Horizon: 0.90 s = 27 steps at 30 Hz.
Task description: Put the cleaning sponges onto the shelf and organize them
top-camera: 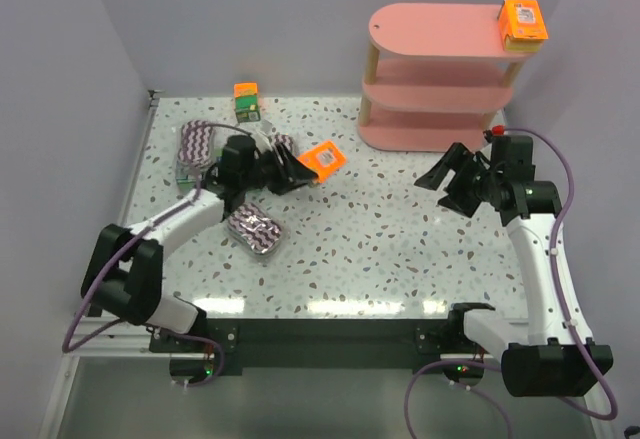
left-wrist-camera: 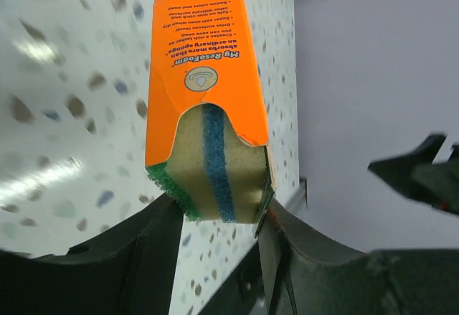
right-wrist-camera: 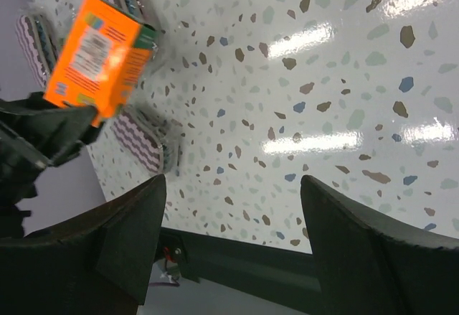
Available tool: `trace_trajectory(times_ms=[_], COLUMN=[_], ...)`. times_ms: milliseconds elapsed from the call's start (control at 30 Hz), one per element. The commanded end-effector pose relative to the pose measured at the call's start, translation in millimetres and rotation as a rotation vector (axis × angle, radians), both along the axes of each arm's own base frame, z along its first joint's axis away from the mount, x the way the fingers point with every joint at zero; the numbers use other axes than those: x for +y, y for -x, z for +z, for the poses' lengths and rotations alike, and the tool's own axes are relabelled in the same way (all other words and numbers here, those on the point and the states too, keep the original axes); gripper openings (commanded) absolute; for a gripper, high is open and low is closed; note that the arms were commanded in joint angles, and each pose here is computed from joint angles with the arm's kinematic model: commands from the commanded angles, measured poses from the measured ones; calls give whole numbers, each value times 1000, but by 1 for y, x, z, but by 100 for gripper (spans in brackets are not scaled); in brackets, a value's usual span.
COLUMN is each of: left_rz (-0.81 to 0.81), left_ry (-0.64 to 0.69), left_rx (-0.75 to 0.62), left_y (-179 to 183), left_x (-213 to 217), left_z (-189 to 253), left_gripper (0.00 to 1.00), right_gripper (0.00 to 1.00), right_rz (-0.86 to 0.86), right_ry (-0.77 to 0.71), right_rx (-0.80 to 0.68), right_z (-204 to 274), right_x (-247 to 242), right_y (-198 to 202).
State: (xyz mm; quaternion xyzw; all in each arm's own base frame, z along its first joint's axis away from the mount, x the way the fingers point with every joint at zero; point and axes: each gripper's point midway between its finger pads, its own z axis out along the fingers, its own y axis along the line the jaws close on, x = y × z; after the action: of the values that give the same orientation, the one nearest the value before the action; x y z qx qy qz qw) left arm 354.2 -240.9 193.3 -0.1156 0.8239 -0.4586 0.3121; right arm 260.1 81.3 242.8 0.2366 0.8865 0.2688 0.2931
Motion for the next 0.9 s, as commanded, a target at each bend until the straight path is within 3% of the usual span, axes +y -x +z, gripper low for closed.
trace_trajectory(times_ms=[0, 100, 233, 300, 400, 433, 567, 733, 800, 867], left_rz=[-223, -253, -205, -191, -193, -189, -194, -205, -229, -236], left_ry=[257, 314, 350, 345, 321, 308, 252, -14, -89, -115], left_rx=[23, 52, 68, 78, 109, 121, 160, 346, 382, 367], left_y=[53, 75, 74, 73, 80, 83, 111, 146, 160, 164], left_x=[-75, -100, -111, -116, -126, -127, -124, -93, -81, -73], left_z=[2, -20, -39, -47, -56, -59, -62, -93, -94, -84], left_gripper=[49, 49, 53, 62, 98, 100, 100, 100, 100, 100], right_gripper=[79, 79, 79, 79, 79, 79, 79, 72, 66, 47], right_rz=[29, 29, 42, 46, 54, 56, 57, 92, 105, 120], right_ry=[-8, -2, -1, -5, 10, 25, 58, 99, 105, 111], right_rx=[-26, -12, 18, 30, 69, 88, 142, 220, 244, 261], right_z=[-1, -9, -27, -33, -47, -53, -67, -86, -92, -97], right_x=[4, 3, 4, 5, 3, 1, -4, -4, -3, -1], right_y=[-4, -2, 2, 3, 8, 11, 21, 34, 36, 38])
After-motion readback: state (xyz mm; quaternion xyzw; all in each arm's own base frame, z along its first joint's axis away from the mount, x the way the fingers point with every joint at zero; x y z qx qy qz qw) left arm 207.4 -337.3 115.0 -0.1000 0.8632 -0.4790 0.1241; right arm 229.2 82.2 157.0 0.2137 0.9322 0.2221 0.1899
